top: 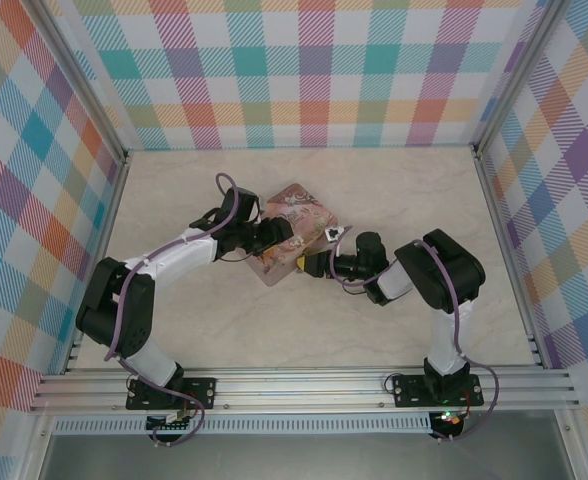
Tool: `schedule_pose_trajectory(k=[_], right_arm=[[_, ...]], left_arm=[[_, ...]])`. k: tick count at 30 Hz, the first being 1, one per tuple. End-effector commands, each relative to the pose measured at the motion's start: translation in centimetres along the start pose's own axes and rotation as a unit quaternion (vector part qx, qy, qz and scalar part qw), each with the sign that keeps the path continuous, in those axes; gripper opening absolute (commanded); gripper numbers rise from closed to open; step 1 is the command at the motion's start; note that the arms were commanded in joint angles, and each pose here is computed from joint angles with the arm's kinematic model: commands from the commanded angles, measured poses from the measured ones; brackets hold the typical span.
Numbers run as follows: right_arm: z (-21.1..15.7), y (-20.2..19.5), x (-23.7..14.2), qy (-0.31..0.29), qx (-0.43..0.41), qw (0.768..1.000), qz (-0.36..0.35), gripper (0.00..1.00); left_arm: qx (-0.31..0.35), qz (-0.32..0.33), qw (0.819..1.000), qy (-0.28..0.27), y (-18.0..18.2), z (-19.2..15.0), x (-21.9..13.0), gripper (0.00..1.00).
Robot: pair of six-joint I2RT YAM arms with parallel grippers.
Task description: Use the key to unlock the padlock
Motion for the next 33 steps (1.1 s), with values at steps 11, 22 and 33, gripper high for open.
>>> schedule_pose_trajectory(k=[11,22,33], right_arm=[[0.2,1.1,-0.5,-0.015,-0.030,0.999,0.031,0.40],[0.3,0.8,-0.3,-0.010,-0.023,0.999,0.022,0.19],[0.5,0.1,-0.4,-0.021,-0.001,1.000,-0.003,0.02]], left_arm=[[-0.001,0.017,1.000,0.009,0.7,-0.7,0.8,0.60],[-0.002,0.019,1.000,0.011,0.8,-0.8,0.8,0.60],[-0.008,0.024,1.000,0.012,1.5,-1.5,0.7,0.60]])
Point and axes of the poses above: each hand's point on the last joint's axis, 136 mm out from that joint toward the fingers, its own x axis out along the fingers, its own y axis along the line the jaws close on, z = x × y, the point moved 5 cm from there along -x, back along the fingers, and after that the axes turned 1 degree about x, right-handed, at the moved point
